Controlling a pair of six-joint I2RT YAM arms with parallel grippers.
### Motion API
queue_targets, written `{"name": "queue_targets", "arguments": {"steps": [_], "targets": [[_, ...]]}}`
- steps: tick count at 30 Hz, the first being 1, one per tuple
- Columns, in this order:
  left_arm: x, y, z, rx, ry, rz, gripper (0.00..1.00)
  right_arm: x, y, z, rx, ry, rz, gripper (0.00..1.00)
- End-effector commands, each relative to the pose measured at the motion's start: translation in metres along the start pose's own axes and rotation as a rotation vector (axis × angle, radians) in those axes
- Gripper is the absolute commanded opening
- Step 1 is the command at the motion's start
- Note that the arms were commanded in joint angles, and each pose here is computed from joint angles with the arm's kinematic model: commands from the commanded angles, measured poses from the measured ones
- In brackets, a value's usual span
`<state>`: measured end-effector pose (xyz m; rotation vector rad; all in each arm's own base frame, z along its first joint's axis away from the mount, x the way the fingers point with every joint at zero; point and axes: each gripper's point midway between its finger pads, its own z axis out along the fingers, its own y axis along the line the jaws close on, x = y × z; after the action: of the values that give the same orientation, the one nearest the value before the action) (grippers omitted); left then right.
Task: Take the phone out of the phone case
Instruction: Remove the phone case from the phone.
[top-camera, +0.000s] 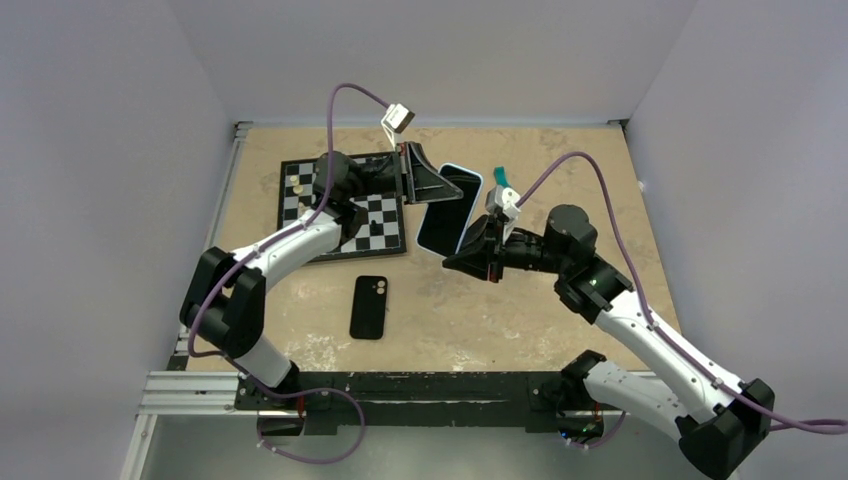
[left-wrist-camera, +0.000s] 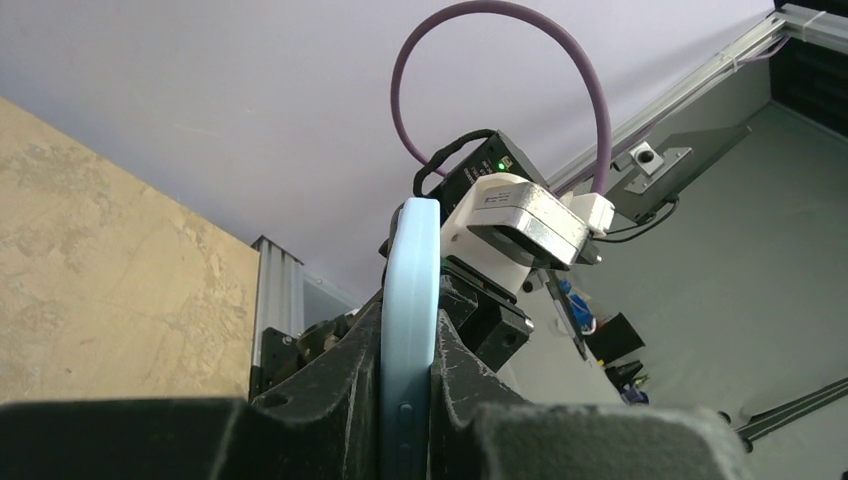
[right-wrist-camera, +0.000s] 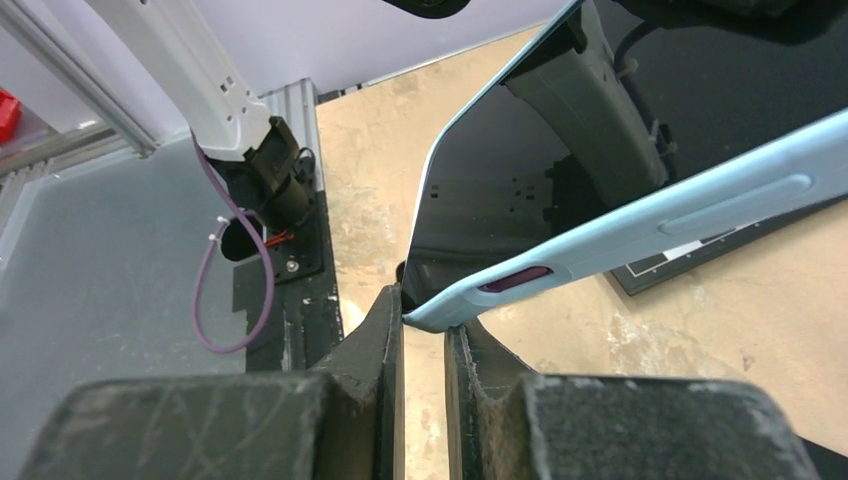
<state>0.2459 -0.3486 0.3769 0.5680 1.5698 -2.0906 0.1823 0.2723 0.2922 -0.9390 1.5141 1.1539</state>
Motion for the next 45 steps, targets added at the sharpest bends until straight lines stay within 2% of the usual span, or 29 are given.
{"name": "queue_targets", "arguments": {"steps": [1, 10, 16, 19, 24, 29, 31, 33, 36, 40, 45], "targets": [[0.043, 0.001, 0.014, -0.001, 0.151, -0.230, 0.00, -0.104, -0.030, -0.012, 0.228, -0.228, -0.369, 0.00], [0.045, 0.011, 0.014, -0.006, 0.150, -0.269, 0.00, -0.110, -0.025, -0.011, 0.244, -0.177, -0.426, 0.00], [0.045, 0.014, 0.015, 0.004, 0.146, -0.283, 0.00, -0.113, -0.041, -0.017, 0.349, -0.227, -0.412, 0.00], [0.043, 0.008, 0.015, 0.021, 0.140, -0.267, 0.00, -0.111, -0.055, -0.021, 0.432, -0.281, -0.346, 0.00], [0.032, -0.005, 0.013, 0.059, 0.063, -0.158, 0.00, -0.079, -0.061, -0.028, 0.471, -0.348, -0.040, 0.01], [0.029, -0.002, 0.009, 0.020, 0.003, -0.114, 0.00, -0.028, -0.040, -0.019, 0.357, -0.281, 0.271, 0.43], [0.028, 0.002, 0.007, -0.013, -0.017, -0.105, 0.00, -0.021, -0.030, -0.019, 0.324, -0.250, 0.355, 0.53], [0.028, 0.006, 0.006, -0.042, -0.034, -0.095, 0.00, -0.025, -0.016, -0.022, 0.272, -0.264, 0.393, 0.71], [0.029, 0.012, 0.003, -0.107, -0.040, -0.059, 0.00, -0.029, -0.003, -0.026, 0.224, -0.278, 0.438, 0.80], [0.031, 0.025, -0.005, -0.230, -0.046, -0.003, 0.00, -0.023, 0.012, -0.023, 0.134, -0.262, 0.451, 0.74], [0.030, 0.027, -0.001, -0.171, -0.067, -0.091, 0.00, -0.019, 0.035, -0.015, -0.037, -0.278, 0.406, 0.60]]}}
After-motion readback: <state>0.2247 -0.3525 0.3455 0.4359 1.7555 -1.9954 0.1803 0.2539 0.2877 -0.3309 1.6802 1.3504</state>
